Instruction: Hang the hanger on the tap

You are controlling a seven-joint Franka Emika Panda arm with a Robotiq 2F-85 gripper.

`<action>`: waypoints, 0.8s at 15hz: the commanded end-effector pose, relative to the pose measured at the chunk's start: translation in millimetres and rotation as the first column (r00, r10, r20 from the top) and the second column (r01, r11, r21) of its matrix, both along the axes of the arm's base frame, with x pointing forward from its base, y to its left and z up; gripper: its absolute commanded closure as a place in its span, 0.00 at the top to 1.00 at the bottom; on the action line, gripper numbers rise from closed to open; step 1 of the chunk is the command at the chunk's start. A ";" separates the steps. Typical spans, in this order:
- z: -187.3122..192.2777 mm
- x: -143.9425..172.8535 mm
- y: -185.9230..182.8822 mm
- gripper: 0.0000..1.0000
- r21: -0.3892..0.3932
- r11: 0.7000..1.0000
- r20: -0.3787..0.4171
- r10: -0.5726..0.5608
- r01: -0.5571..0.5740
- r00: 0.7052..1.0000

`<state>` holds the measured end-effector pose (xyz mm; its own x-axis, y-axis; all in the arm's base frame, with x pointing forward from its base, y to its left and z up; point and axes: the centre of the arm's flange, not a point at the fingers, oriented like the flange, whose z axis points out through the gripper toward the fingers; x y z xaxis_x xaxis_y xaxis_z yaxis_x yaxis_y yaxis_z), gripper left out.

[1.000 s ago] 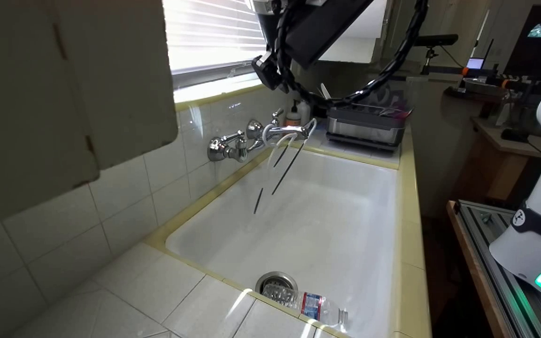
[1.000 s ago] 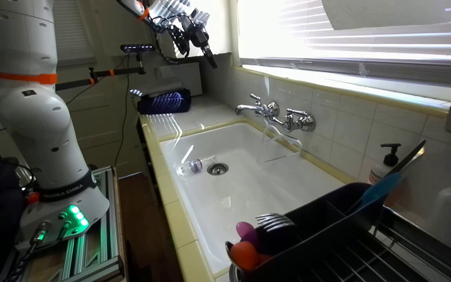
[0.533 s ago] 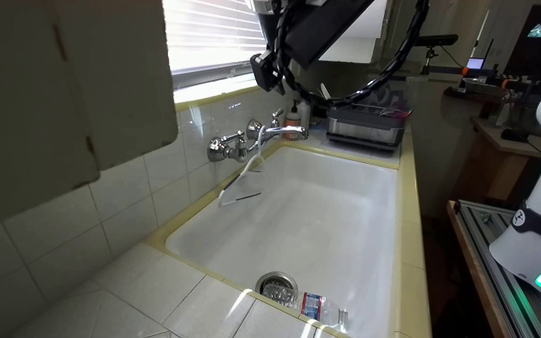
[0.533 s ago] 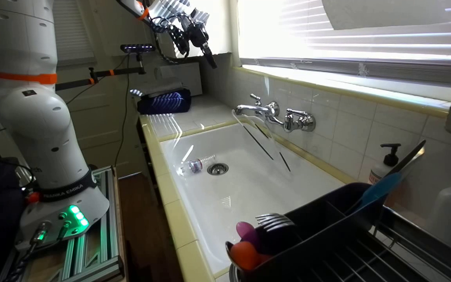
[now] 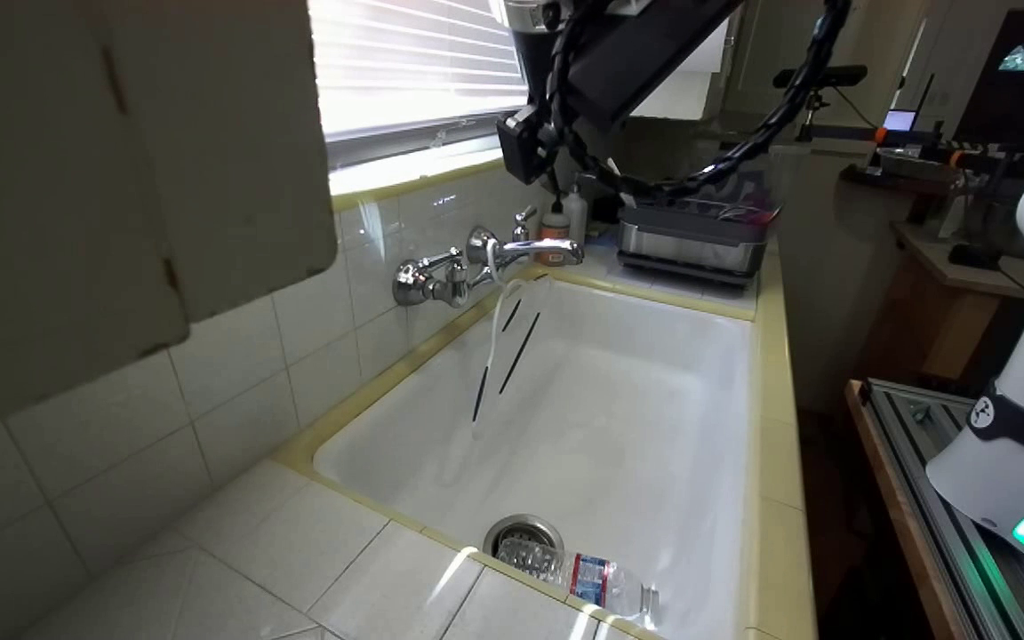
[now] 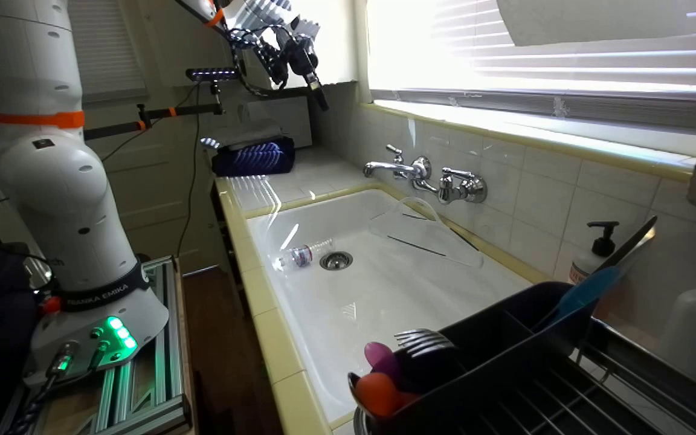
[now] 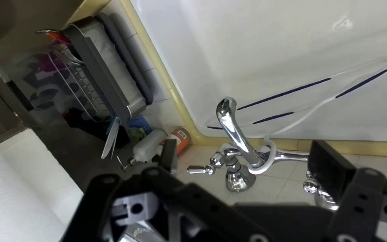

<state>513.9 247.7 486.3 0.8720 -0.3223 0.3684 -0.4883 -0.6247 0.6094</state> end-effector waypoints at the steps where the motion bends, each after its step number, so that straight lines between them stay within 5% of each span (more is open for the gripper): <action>1: -9.3 -34.9 -36.6 1.00 0.144 0.985 0.056 0.085 -0.092 0.995; 5: -17.3 -44.8 -58.7 1.00 0.264 0.936 0.178 0.190 -0.233 0.966; 12: -20.8 -55.0 -133.1 1.00 0.484 0.802 0.275 0.241 -0.350 0.931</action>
<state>482.5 162.4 474.1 0.8729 -0.2552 0.4158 -0.3433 -0.9269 0.1519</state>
